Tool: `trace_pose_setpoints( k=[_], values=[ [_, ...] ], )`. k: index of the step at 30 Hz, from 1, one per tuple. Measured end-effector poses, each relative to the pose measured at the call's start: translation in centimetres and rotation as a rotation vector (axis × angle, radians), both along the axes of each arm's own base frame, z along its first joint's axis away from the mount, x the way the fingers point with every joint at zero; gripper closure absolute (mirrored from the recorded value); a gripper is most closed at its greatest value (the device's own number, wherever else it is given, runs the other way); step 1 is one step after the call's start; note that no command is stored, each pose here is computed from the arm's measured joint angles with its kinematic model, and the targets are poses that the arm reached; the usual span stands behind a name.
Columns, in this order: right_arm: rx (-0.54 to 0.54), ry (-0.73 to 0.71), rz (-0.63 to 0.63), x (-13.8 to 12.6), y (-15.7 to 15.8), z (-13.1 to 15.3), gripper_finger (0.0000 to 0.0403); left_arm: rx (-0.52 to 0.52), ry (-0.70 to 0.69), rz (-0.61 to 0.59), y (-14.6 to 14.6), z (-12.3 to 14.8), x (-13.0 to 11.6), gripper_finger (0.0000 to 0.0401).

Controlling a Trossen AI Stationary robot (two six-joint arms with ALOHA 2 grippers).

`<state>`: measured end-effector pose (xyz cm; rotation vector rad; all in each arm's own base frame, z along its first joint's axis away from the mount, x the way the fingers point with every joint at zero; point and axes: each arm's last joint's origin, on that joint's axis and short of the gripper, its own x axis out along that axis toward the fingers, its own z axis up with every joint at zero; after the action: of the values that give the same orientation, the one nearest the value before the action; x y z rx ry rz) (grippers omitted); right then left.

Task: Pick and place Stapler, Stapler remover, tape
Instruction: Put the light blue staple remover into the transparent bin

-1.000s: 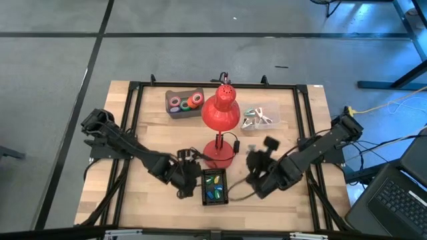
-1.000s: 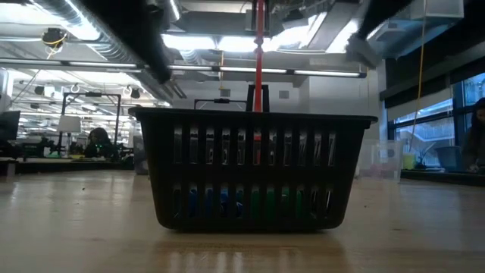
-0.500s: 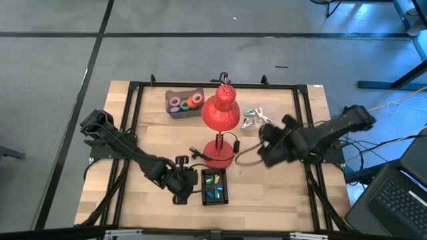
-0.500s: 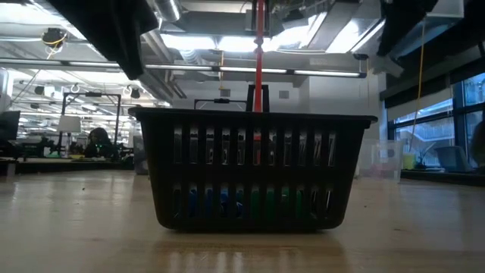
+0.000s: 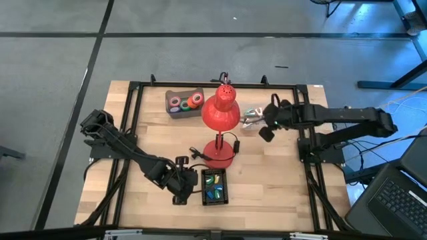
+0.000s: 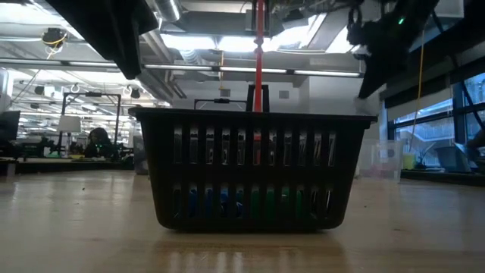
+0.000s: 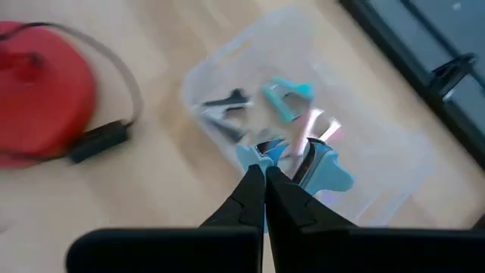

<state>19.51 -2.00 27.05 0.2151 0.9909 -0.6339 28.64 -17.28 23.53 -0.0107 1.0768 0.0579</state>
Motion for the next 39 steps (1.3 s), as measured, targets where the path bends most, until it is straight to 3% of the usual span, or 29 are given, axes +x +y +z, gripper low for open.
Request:
trace_pose_setpoints(
  k=[6,12,21,34,39],
  values=[
    [-0.043,0.013,-0.021,0.5,-3.5,-1.3,0.0403,-0.001,-0.001,0.000,0.0,0.0,0.0,0.0260],
    [0.004,-0.064,-0.014,0.5,-6.7,-2.0,0.0403,-0.002,-0.004,0.000,0.0,0.0,0.0,0.0260],
    [0.092,-0.040,-0.071,0.3,-10.5,-4.1,0.0403,-0.022,-0.030,-0.001,-0.2,0.1,0.3,0.0263],
    [0.195,0.074,-0.093,1.3,-12.6,-7.9,0.0402,-0.024,-0.035,-0.001,-0.2,0.2,0.3,0.0260],
    [0.219,0.057,-0.110,1.3,-12.6,-7.8,0.0367,-0.025,-0.035,-0.001,-0.2,0.2,0.3,0.0260]
  ],
)
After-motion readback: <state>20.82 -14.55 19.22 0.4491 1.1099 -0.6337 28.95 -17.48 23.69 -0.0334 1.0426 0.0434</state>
